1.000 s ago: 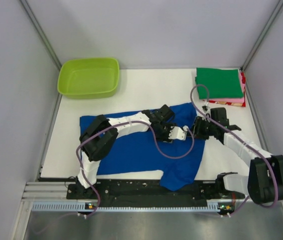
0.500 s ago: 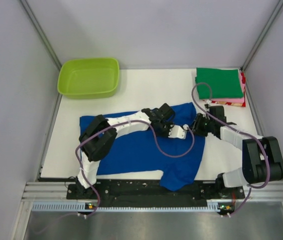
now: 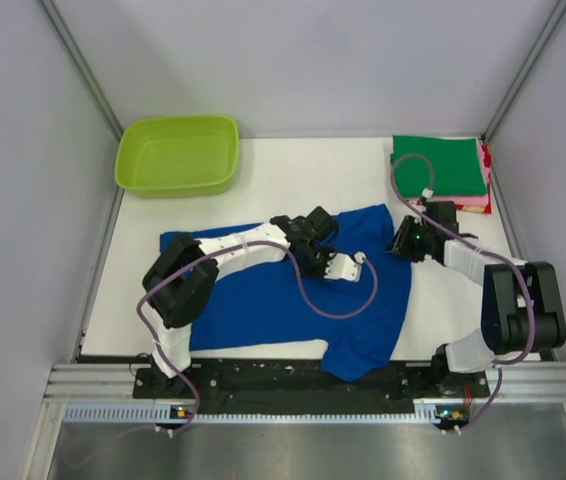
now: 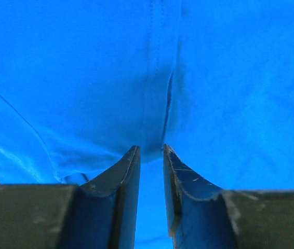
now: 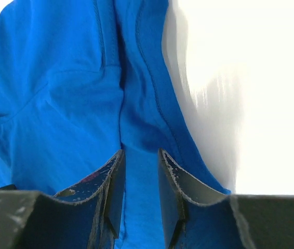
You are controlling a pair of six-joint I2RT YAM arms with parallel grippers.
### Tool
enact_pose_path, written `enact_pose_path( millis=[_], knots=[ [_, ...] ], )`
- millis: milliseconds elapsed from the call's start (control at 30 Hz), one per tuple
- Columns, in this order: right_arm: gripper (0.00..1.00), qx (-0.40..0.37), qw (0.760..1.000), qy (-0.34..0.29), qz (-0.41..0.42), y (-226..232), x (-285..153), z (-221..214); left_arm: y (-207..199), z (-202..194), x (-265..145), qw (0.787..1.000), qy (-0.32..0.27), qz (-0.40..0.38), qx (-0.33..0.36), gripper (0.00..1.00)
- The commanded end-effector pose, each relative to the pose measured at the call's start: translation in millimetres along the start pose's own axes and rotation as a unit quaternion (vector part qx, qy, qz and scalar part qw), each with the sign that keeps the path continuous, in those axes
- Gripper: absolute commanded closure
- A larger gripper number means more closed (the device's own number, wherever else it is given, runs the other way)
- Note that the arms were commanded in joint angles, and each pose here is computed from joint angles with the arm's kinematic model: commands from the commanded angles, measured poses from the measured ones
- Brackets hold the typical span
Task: Fold and stack the t-shirts
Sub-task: Fold the flattened tshirt in 1/3 of the way, then grap the side of the flattened tshirt closest away from the robot with both arms
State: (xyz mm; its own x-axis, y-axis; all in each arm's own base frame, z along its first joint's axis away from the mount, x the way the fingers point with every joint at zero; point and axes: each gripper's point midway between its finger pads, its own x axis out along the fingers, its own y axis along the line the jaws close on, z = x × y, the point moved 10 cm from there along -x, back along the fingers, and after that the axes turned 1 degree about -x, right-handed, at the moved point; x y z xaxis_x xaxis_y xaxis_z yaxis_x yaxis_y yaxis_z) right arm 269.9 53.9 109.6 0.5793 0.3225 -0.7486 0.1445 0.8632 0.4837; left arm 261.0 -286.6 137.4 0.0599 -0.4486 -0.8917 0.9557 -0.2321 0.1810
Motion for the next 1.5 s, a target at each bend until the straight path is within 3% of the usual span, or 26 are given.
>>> enact_pose_path(
  millis=[0,67,133,233,333,433,567,633,667,733,800,933,1167,1333,1400,1433,1467],
  knots=[
    [0.68,-0.047,0.998,-0.047,-0.015,10.4,-19.2,27.4,-3.8,3.3,-6.7,1.0,-0.009,-0.03,-0.004,0.64],
    [0.65,-0.061,0.996,-0.057,-0.013,16.0,-30.9,32.1,-5.8,8.3,-20.8,0.999,-0.023,-0.038,-0.006,0.49],
    [0.59,-0.091,0.994,-0.062,-0.005,24.0,-46.0,31.3,-8.5,12.3,-41.5,0.998,-0.042,-0.045,-0.009,0.45],
    [0.53,-0.198,0.975,-0.081,0.055,46.2,-72.7,24.7,-18.9,9.6,-78.7,0.997,-0.058,-0.05,-0.021,0.43],
    [0.5,-0.318,0.931,-0.116,0.138,71.1,-99.0,6.8,-35.5,-12.5,-110.2,0.996,-0.054,-0.055,-0.049,0.41],
    [0.48,-0.415,0.87,-0.144,0.225,83.2,-119.7,-15.2,-54.8,-59.8,-137.2,0.993,-0.018,-0.035,-0.11,0.41],
    [0.45,-0.502,0.813,-0.125,0.267,92.9,-133.5,-51.6,-92.3,-132.1,-164.2,0.977,0.043,-0.018,-0.21,0.41],
    [0.44,-0.586,0.759,-0.059,0.279,97.4,-131.0,-81.1,-117.9,-164.8,-172.9,0.966,0.077,-0.017,-0.245,0.41],
    [0.43,-0.633,0.717,-0.029,0.29,98.5,-129.5,-96.2,-133.0,-176.6,-173.9,0.962,0.091,-0.023,-0.256,0.4],
    [0.42,-0.722,0.608,0.039,0.328,97.1,-130.1,-134.0,-162.4,-192.5,-170.6,0.954,0.116,-0.05,-0.272,0.4],
    [0.4,-0.777,0.52,0.084,0.344,86.7,-130.3,-163.1,-184.7,-201.0,-166.0,0.945,0.144,-0.074,-0.284,0.39],
    [0.39,-0.804,0.454,0.117,0.366,79.3,-127.3,-185.4,-204.5,-206.6,-155.4,0.938,0.161,-0.097,-0.292,0.35],
    [0.41,-0.827,0.401,0.198,0.342,66.2,-109.3,-210.3,-195.7,-209.6,-147.7,0.933,0.159,-0.1,-0.307,0.31],
    [0.43,-0.834,0.401,0.216,0.313,69.3,-91.1,-216.9,-191.7,-223.4,-125.0,0.928,0.212,-0.091,-0.292,0.32],
    [0.47,-0.833,0.402,0.222,0.309,70.0,-88.2,-218.3,-188.7,-227.0,-119.2,0.923,0.224,-0.092,-0.301,0.35],
    [0.53,-0.833,0.403,0.222,0.306,69.1,-87.5,-218.4,-186.5,-228.6,-117.8,0.921,0.229,-0.085,-0.304,0.38],
    [0.66,-0.834,0.405,0.219,0.304,69.3,-87.2,-218.0,-183.7,-229.3,-117.4,0.921,0.231,-0.079,-0.304,0.42]
  ],
)
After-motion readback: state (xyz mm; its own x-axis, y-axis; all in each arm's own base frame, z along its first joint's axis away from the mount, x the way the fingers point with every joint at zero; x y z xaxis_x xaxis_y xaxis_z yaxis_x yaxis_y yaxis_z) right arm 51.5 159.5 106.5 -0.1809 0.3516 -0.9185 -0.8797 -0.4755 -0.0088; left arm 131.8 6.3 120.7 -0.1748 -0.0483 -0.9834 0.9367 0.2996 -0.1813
